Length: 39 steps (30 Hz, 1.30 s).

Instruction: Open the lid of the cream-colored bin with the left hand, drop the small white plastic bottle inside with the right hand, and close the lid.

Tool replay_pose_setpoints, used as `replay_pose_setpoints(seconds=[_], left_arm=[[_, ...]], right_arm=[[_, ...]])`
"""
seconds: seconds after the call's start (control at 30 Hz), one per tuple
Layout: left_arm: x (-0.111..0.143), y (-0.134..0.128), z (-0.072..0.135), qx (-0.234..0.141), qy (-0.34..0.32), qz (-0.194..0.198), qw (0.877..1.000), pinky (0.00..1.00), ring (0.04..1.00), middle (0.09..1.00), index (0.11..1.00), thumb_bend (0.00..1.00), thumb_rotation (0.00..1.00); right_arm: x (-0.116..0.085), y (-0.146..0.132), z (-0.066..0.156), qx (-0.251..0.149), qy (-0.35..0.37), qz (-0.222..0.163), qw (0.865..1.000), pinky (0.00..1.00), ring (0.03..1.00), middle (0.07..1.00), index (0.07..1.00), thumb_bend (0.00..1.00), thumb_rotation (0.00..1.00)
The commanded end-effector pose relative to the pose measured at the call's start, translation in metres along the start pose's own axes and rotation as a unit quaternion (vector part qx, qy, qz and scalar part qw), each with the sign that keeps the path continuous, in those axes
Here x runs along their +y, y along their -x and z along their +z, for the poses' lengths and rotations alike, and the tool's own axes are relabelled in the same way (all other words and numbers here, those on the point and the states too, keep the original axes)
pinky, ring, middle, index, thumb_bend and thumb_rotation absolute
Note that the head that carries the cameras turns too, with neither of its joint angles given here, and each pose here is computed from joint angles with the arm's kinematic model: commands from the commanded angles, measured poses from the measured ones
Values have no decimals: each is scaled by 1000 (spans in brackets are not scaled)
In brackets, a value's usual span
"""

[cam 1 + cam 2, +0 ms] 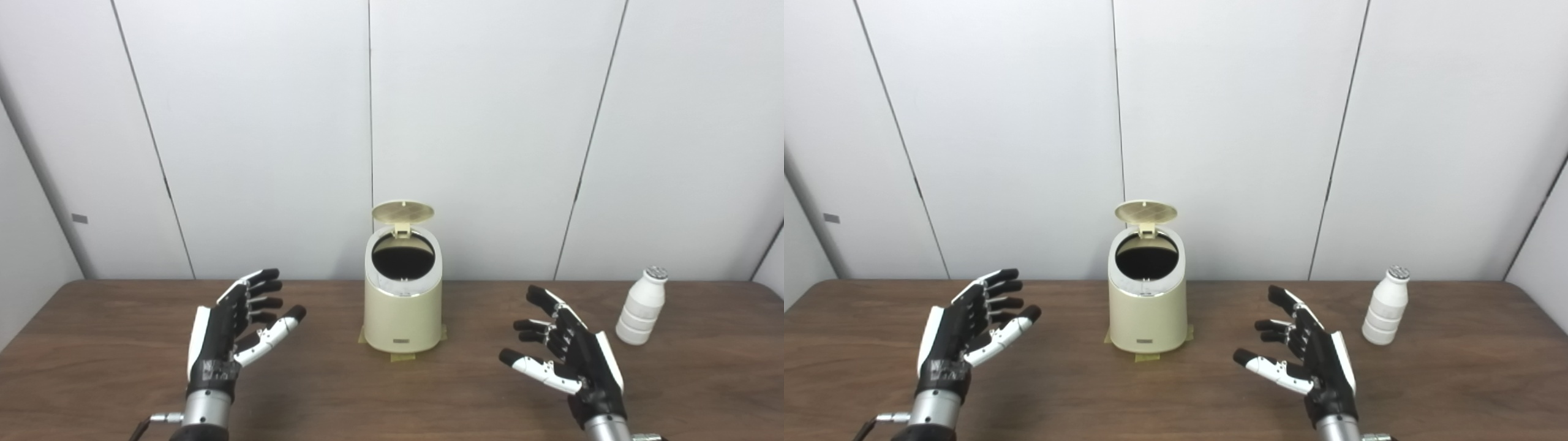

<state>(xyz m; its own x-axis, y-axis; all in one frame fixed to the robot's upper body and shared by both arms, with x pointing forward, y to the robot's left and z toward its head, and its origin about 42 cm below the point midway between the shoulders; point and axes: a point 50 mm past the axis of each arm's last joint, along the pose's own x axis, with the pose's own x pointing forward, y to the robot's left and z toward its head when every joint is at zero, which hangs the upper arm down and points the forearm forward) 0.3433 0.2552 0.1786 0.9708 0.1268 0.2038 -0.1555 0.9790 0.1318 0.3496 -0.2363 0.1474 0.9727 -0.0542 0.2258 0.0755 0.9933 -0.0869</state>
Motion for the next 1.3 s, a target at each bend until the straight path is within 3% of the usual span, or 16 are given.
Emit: replay_pose_setpoints(seconds=[0.0,0.27,0.37,0.47,0.53,0.7,0.83,0.93,1.03,1.13,1.27], left_arm=[[-3,-7,17,-45,37,-6,998,531,669,760,786,662,158],[-2,3,2,-27,41,-12,999,541,651,732,761,673,150],[1,2,-3,-31,46,-13,998,546,659,735,761,678,169],[3,1,-6,-31,37,-13,999,551,671,742,763,663,158],[7,-1,-9,-39,20,-15,999,543,669,740,762,657,128],[15,-4,-13,-40,9,-17,999,547,679,745,763,651,33],[20,-6,-14,-41,9,-17,999,560,696,757,766,634,2],[23,-7,-17,-38,9,-16,999,569,704,756,761,637,2],[26,-10,-18,-36,16,-17,999,574,707,754,756,637,20],[27,-11,-18,-40,34,-21,998,571,667,733,751,627,4],[27,-9,-16,-39,39,-24,998,611,673,731,762,602,0]], right_arm=[[-1,-13,19,-53,-3,1,999,622,658,848,808,856,222],[-3,-15,37,-73,-7,32,997,601,656,770,819,810,206],[-20,-33,65,-114,37,59,991,579,627,736,810,817,198],[-37,-49,103,-121,90,69,986,545,607,703,761,775,165],[-49,-61,131,-131,134,65,980,540,607,680,733,787,156],[-84,-88,171,-139,211,42,967,520,616,690,696,849,132],[-125,-109,185,-145,256,13,956,622,709,783,747,862,162],[-143,-119,193,-146,279,-14,949,639,741,807,768,872,192],[-162,-119,200,-144,284,-51,947,672,779,821,783,851,136],[-178,-113,199,-128,291,-72,945,684,803,849,815,817,120],[-196,-107,185,-87,283,-69,953,724,834,873,837,834,167]])
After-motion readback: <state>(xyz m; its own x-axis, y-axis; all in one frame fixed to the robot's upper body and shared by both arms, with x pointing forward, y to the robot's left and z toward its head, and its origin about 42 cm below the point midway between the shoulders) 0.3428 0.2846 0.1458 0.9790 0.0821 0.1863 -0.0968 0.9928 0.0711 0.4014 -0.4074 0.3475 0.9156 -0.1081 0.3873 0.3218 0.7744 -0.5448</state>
